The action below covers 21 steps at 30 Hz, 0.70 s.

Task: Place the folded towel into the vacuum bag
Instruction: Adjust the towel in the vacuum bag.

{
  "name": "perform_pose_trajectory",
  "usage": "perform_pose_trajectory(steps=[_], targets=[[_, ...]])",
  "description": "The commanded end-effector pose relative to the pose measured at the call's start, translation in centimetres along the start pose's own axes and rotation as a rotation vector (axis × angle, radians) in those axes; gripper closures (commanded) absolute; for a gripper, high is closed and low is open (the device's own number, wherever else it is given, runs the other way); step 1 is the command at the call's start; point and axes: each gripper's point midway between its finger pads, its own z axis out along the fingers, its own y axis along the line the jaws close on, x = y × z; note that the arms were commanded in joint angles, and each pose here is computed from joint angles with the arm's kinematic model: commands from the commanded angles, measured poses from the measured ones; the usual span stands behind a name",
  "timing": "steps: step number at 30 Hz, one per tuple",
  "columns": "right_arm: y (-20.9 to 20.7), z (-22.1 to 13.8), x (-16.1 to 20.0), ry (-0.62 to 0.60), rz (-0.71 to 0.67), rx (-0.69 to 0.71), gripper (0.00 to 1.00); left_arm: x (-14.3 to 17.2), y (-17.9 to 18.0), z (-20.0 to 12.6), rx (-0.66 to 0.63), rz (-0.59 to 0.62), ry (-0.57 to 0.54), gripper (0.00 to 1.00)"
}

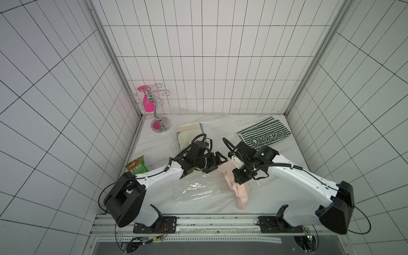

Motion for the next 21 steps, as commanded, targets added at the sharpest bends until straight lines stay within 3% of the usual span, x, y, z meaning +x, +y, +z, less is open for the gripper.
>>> perform_pose_trajectory(steps=[1, 5, 8, 10, 15, 16, 18, 21], targets=[[0.9, -0.9, -0.9, -0.024, -0.015, -0.042, 0.90, -0.2, -0.1, 1.1, 0.039, -0.127, -0.037, 0.05], [1.2, -0.7, -0.8, -0.021, -0.010, -0.061, 0.90, -0.5, 1.3, 2.4, 0.033, -0.183, -0.044, 0.05], [1.4, -0.5, -0.5, -0.018, -0.004, -0.085, 0.90, -1.6, 2.4, 3.2, 0.008, -0.195, -0.076, 0.14], [1.5, -0.5, -0.3, -0.016, -0.004, -0.093, 0.91, -3.1, 3.1, 3.2, -0.001, -0.203, -0.101, 0.25], [1.3, -1.0, 0.9, 0.012, -0.013, -0.086, 0.91, -7.6, 3.1, 1.2, 0.030, -0.206, -0.154, 0.77], [1.1, -1.0, 1.3, 0.024, -0.014, -0.078, 0.91, -8.2, 2.5, 0.5, 0.030, -0.185, -0.164, 0.84], [0.6, -1.3, 1.8, 0.037, -0.015, -0.047, 0.91, -9.6, 0.8, -1.1, 0.020, -0.126, -0.192, 0.97], [-0.2, -2.6, 2.0, 0.010, -0.010, -0.001, 0.91, -11.5, -1.5, -3.6, 0.030, -0.057, -0.236, 1.00]])
